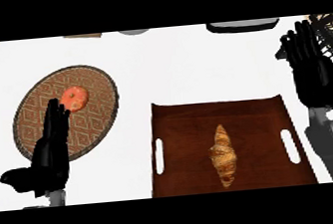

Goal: Pick the croissant from the tray and place it in the tiered basket

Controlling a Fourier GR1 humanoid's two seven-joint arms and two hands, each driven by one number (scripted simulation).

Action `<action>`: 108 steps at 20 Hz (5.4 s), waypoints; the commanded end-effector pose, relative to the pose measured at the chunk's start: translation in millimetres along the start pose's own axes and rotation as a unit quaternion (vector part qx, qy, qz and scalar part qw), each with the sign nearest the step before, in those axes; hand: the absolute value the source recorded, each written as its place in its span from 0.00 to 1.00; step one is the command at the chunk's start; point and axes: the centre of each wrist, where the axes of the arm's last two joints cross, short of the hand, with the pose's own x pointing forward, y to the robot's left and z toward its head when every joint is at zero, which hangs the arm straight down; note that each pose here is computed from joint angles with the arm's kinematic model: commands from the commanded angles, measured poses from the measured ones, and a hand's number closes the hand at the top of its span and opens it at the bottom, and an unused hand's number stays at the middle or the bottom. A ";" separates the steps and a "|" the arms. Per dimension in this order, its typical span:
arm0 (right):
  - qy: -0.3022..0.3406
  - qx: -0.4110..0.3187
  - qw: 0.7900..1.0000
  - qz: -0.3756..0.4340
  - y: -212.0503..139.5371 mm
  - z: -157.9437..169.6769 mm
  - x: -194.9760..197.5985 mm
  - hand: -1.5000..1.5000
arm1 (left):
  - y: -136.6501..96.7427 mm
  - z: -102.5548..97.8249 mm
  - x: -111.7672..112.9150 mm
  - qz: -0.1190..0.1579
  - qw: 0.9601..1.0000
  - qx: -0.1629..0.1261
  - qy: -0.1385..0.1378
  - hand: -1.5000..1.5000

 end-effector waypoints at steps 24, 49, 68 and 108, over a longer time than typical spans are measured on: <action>0.314 -0.215 0.880 0.285 -12.0 251.2 -27.9 0.00 | 54.0 -49.7 21.9 -0.191 0.980 -0.058 0.015 0.50; 0.517 -0.132 0.776 0.336 36.3 136.4 47.8 0.00 | 42.6 -71.4 21.3 -0.184 0.980 -0.070 0.021 0.50; 0.514 -0.122 0.737 0.421 75.6 131.0 -1.5 0.00 | 48.2 -57.3 16.8 -0.190 0.979 -0.071 0.025 0.50; 0.539 -0.013 0.712 0.451 143.0 98.2 -58.3 1.00 | 48.2 -70.5 36.6 -0.186 0.981 -0.056 0.014 0.50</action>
